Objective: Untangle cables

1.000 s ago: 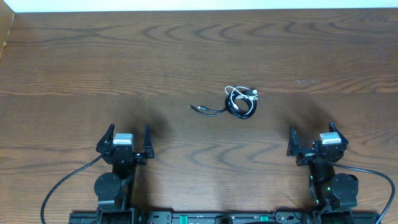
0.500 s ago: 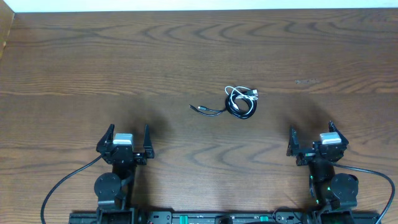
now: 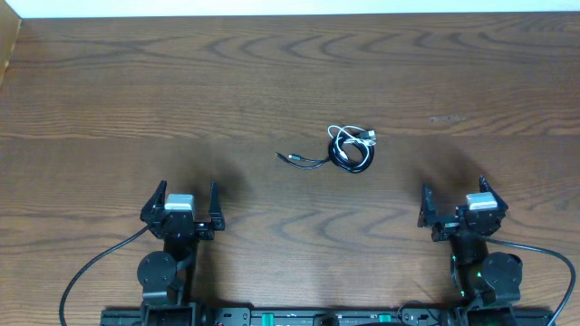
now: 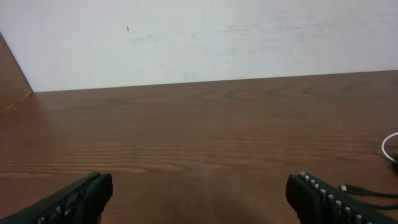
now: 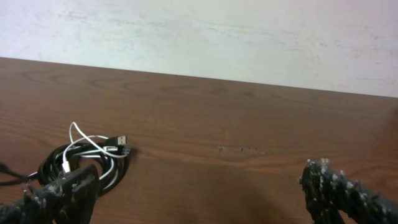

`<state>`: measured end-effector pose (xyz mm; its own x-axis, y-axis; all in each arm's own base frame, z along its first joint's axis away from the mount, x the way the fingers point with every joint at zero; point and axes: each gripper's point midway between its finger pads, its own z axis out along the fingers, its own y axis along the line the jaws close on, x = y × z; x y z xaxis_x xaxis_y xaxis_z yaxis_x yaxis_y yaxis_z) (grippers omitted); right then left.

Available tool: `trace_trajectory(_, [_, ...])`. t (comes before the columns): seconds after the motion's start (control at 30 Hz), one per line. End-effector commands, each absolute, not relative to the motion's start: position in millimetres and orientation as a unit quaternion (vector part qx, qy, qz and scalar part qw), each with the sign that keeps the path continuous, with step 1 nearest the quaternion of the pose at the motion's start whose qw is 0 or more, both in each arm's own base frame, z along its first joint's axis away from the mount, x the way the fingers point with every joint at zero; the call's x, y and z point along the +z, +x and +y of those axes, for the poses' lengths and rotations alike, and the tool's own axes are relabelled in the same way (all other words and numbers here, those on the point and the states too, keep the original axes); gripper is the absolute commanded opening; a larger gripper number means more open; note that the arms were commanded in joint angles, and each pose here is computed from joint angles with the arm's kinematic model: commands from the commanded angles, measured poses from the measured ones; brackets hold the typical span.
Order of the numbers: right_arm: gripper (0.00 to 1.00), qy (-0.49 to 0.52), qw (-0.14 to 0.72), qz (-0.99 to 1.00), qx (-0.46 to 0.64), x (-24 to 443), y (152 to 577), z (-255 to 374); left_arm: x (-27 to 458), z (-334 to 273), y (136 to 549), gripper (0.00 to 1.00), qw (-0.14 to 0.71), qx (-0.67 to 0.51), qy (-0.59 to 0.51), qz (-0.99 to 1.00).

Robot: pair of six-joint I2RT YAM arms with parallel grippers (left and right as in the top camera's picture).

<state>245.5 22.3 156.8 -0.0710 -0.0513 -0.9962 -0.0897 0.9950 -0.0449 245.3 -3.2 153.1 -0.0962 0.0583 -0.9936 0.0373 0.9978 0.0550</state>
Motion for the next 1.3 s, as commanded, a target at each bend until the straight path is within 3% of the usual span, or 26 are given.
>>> trace_trajectory(0.0, [0.99, -0.050, 0.684, 0.727, 0.025, 160, 245, 25, 139, -5, 244, 0.94, 0.654, -0.013, 0.018, 0.756])
trace_trajectory(0.17, [0.99, -0.026, 0.682, 0.729, 0.053, 159, 245, 26, 140, -5, 244, 0.94, 0.651, -0.070, -0.048, 0.755])
trace_trajectory(0.57, [0.99, -0.035, 0.669, 0.739, 0.073, 154, 244, 34, 153, -5, 236, 0.94, 0.630, -0.075, -0.058, 0.771])
trace_trajectory(1.0, [0.99, -0.032, 0.573, 0.816, 0.069, 148, 244, 34, 177, -19, 240, 0.94, 0.546, -0.105, -0.044, 0.830])
trace_trajectory(1.27, [0.99, -0.030, 0.454, 0.888, 0.062, 141, 252, 35, 182, -27, 248, 0.94, 0.416, -0.124, -0.051, 0.900])
